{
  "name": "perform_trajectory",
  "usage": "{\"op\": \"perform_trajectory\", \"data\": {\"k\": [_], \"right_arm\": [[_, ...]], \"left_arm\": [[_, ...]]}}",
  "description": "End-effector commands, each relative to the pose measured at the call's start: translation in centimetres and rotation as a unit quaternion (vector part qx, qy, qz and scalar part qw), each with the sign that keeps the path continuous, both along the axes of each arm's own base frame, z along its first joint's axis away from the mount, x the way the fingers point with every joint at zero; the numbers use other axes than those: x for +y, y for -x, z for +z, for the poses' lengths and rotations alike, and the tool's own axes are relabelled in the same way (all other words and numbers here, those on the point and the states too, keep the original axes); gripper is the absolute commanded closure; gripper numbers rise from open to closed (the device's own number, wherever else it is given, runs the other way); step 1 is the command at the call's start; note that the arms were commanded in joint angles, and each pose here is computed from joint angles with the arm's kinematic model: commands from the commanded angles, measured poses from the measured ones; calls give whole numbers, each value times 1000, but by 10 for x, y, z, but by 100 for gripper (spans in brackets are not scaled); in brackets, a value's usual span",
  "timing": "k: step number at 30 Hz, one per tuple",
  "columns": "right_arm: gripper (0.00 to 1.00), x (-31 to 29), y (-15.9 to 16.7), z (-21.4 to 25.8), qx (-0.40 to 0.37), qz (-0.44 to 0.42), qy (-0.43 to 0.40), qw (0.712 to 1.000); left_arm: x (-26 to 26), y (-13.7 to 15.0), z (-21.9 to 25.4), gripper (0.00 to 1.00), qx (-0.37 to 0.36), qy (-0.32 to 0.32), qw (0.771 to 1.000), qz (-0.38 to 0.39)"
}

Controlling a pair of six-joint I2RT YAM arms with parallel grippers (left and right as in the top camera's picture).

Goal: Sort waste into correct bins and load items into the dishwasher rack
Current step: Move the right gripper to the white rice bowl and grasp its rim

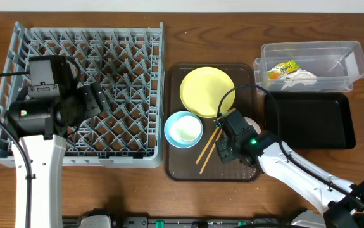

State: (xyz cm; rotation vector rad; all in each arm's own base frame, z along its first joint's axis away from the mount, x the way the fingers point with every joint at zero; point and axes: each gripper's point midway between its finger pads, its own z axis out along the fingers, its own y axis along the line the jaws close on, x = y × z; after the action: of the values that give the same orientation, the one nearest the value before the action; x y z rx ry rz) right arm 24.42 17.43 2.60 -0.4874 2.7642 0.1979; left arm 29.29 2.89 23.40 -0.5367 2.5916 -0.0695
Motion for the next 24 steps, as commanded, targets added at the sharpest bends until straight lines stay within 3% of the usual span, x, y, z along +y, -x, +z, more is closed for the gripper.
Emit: {"op": "perform_trajectory", "data": {"k": [1, 12, 24], "right_arm": [[91, -3, 4, -9, 8, 0, 16, 1000], [99, 4, -1, -4, 5, 2, 5, 1000], [99, -2, -60, 115, -92, -55, -110, 988]], "left_arm": [[0, -2, 2, 10, -2, 5, 1000, 4], [0, -2, 2, 10, -2, 5, 1000, 4], [-6, -2, 2, 10, -2, 5, 1000, -20]]}}
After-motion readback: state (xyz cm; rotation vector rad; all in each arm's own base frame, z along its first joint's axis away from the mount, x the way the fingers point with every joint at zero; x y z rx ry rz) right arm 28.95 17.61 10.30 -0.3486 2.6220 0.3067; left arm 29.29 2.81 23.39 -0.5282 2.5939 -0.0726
